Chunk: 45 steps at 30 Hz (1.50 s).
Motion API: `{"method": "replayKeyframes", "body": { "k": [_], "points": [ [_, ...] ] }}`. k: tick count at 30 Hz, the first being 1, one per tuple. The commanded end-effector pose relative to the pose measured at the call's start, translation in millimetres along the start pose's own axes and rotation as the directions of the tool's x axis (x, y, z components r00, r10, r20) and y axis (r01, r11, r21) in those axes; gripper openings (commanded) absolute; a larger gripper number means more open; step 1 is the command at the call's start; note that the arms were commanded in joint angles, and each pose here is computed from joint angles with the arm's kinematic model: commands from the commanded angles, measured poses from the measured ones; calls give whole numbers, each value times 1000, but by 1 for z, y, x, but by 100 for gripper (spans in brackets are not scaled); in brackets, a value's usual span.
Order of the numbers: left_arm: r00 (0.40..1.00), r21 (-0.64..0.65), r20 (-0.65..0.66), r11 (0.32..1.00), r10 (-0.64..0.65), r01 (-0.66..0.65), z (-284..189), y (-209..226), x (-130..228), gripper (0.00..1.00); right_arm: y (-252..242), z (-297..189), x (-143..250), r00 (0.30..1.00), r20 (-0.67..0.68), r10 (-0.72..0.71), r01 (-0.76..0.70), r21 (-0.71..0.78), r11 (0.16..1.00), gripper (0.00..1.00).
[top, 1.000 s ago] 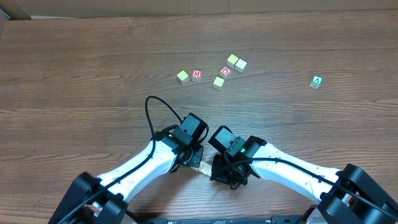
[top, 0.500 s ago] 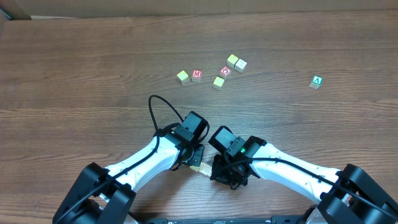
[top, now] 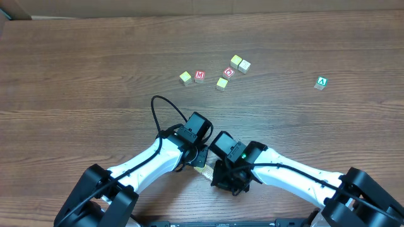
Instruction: Flip 3 blocks
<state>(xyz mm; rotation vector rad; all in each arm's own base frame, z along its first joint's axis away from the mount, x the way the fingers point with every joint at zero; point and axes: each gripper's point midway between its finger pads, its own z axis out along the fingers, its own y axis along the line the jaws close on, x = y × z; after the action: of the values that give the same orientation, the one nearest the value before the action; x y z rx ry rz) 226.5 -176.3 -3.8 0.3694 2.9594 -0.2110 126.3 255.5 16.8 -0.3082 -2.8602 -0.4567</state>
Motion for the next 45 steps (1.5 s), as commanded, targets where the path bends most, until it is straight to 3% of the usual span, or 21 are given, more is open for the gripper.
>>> {"method": "replayKeyframes", "body": {
  "k": [1, 14, 20, 28, 45],
  "points": [
    [996, 30, -84, 1000, 6, -4, 14, -3, 20, 4, 7, 1, 0, 1000, 13, 13, -13, -21, 1000, 4],
    [993, 37, -38, 994, 109, -108, 15, -4, 10, 4, 10, 1, 0, 998, 15, 58, -57, -33, 998, 4],
    [958, 45, -11, 957, 288, -287, 15, -6, 5, 4, 11, 1, 0, 997, 11, 83, -82, -35, 996, 4],
    [910, 48, 0, 909, 415, -414, 15, -7, 5, 4, 10, 1, 0, 992, 10, 124, -123, -35, 992, 4],
    [895, 48, 30, 894, 445, -446, 15, -10, -2, 4, 14, 1, -1, 980, 10, 200, -199, -51, 979, 4]
  ]
}}
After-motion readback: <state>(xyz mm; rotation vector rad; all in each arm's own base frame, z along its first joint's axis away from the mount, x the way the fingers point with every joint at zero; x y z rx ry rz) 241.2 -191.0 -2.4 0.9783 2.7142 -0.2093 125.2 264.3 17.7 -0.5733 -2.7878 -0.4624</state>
